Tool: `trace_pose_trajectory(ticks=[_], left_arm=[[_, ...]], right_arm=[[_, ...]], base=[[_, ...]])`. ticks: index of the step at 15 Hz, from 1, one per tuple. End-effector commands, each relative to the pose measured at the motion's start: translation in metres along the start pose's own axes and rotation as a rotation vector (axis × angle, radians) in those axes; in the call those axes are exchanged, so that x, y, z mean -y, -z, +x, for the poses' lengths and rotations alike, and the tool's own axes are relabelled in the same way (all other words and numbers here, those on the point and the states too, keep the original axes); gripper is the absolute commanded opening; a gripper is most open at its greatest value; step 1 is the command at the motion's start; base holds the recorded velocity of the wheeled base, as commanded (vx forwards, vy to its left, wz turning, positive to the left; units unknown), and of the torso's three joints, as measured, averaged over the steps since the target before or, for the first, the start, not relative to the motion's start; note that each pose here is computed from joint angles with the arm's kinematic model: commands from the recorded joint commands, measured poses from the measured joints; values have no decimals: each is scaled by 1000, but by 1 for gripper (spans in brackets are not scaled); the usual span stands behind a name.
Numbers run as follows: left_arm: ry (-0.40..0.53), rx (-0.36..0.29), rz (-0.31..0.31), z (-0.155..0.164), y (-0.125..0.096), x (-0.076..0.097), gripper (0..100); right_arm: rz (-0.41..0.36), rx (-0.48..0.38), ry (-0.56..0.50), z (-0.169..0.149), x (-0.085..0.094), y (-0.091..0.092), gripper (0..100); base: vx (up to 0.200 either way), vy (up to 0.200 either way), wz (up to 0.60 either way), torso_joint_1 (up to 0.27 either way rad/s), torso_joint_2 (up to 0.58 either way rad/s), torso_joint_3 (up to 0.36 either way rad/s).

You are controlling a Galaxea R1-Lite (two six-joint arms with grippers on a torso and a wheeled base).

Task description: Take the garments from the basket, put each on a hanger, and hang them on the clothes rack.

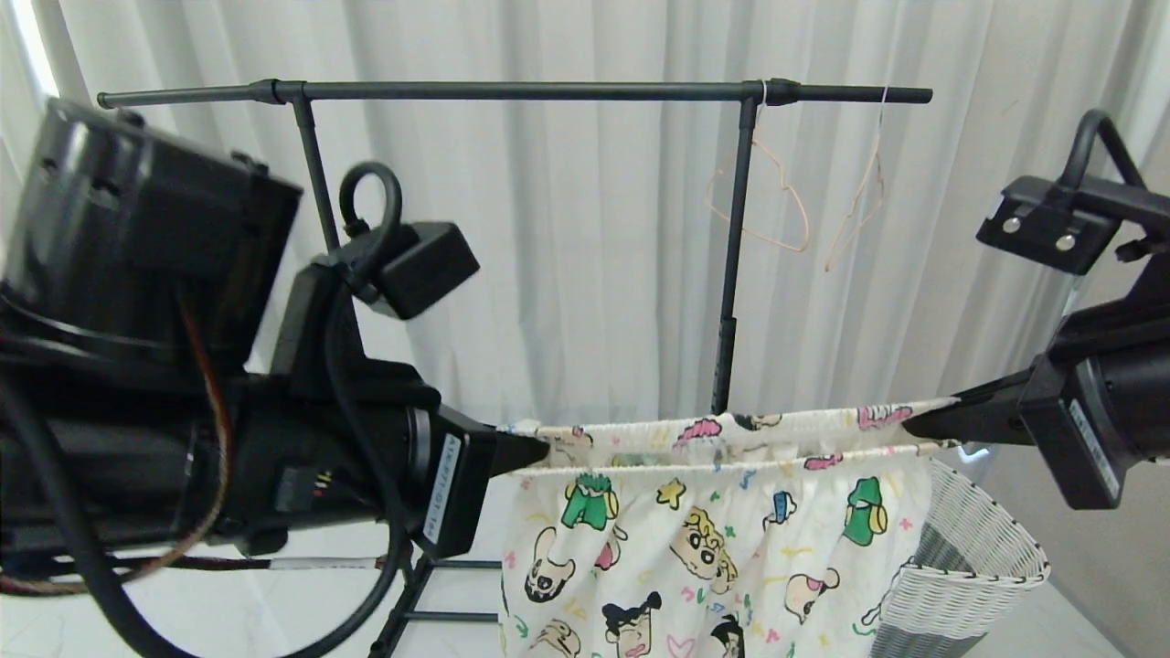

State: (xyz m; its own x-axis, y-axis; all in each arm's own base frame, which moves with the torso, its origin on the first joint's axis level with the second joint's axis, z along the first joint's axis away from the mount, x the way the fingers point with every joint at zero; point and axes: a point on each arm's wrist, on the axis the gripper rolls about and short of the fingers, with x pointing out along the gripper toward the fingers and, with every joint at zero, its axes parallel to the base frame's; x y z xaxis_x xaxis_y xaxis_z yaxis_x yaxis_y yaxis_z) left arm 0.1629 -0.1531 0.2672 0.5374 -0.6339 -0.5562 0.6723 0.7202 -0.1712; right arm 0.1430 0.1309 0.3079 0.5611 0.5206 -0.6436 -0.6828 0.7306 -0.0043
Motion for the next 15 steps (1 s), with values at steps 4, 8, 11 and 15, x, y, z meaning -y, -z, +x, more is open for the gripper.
trace_pose_trajectory(ticks=[4,8,11,15], left_arm=[[48,55,6,-49,-53,13,0],[-67,47,84,-52,-36,35,0],[-88,38,163,-49,-33,41,0],[-32,175,167,-24,-55,48,0]], right_arm=[[20,125,26,-11,8,-35,0],[11,162,21,-15,7,-45,0],[-3,144,-1,-52,1,-25,0],[-98,83,-134,-98,-18,19,0]], base=[[0,0,0,0,0,0],[0,0,0,0,0,0],[0,0,0,0,0,0],[0,0,0,0,0,0]])
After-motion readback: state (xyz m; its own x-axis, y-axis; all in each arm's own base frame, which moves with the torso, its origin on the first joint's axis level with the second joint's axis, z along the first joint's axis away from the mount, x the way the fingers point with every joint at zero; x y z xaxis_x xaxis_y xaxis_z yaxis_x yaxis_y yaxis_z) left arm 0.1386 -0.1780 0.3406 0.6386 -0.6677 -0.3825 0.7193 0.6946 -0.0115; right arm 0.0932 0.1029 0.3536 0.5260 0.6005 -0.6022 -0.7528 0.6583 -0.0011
